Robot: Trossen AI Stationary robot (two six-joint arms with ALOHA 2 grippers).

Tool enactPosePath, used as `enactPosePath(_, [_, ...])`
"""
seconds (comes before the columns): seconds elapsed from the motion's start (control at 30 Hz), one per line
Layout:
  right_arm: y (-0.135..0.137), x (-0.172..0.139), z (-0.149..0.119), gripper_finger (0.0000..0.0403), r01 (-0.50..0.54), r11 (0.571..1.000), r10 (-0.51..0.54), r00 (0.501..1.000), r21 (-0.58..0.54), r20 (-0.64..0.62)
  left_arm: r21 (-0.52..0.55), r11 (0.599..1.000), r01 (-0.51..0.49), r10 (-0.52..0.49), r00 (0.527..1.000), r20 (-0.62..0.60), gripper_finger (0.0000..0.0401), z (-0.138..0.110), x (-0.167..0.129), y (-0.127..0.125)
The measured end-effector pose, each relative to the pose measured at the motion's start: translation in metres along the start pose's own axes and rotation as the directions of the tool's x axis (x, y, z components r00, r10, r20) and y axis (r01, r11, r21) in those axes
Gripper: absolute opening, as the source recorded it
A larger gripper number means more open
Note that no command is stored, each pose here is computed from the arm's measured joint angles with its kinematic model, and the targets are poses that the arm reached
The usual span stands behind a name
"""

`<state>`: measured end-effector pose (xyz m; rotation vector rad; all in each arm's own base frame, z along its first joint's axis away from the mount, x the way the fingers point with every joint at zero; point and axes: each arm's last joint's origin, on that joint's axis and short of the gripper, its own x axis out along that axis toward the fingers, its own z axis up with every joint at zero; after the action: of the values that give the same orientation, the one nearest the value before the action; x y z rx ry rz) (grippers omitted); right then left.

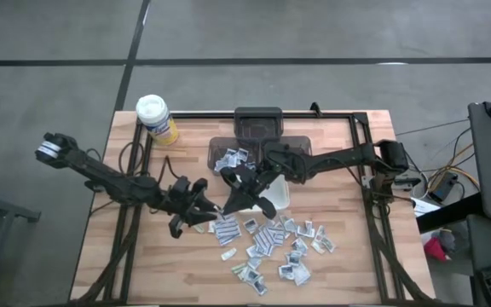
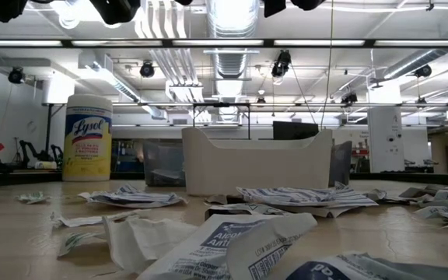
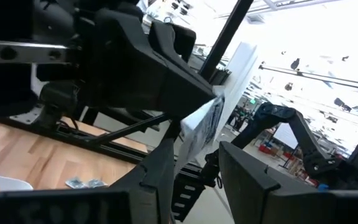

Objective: Pick & Place First Aid Supplies
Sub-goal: Put the alcohol pad into the bottom left black bin

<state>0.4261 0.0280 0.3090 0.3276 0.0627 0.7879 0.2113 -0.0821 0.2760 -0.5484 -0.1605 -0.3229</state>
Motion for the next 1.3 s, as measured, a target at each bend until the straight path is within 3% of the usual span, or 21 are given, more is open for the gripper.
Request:
enactPosePath(0.3, [-0.002, -0.001, -0.001, 0.0008, 0.006, 1.000, -0.006, 1.000, 0.006, -0.005, 0.046, 0.999, 0.021, -0.020, 1.000, -0.019, 0.0110, 0.001, 0.011, 0.001])
enactPosePath(0.6, [-0.004, -0.002, -0.004, 0.0008, 0.017, 1.000, -0.017, 1.000, 0.020, -0.025, 0.082, 0.995, 0.052, -0.050, 0.998, -0.028, 0.0010, 0.003, 0.012, 0.001])
enactPosePath(0.83, [-0.005, -0.003, -0.005, 0.0008, 0.022, 0.999, -0.021, 0.999, 0.030, -0.035, 0.079, 0.995, 0.054, -0.052, 0.998, -0.030, 0.0001, 0.003, 0.012, 0.001])
enactPosePath(1.1, [-0.012, -0.017, -0.016, 0.0009, 0.083, 0.975, -0.040, 0.977, 0.205, -0.209, 0.003, 1.000, -0.024, 0.024, 0.995, -0.100, 0.0000, -0.003, 0.012, 0.009])
enactPosePath(1.3, [-0.013, -0.028, -0.034, 0.0024, 0.108, 0.914, 0.043, 0.932, 0.390, -0.360, -0.028, 0.993, -0.119, 0.113, 0.983, -0.143, 0.0000, -0.006, 0.011, 0.020])
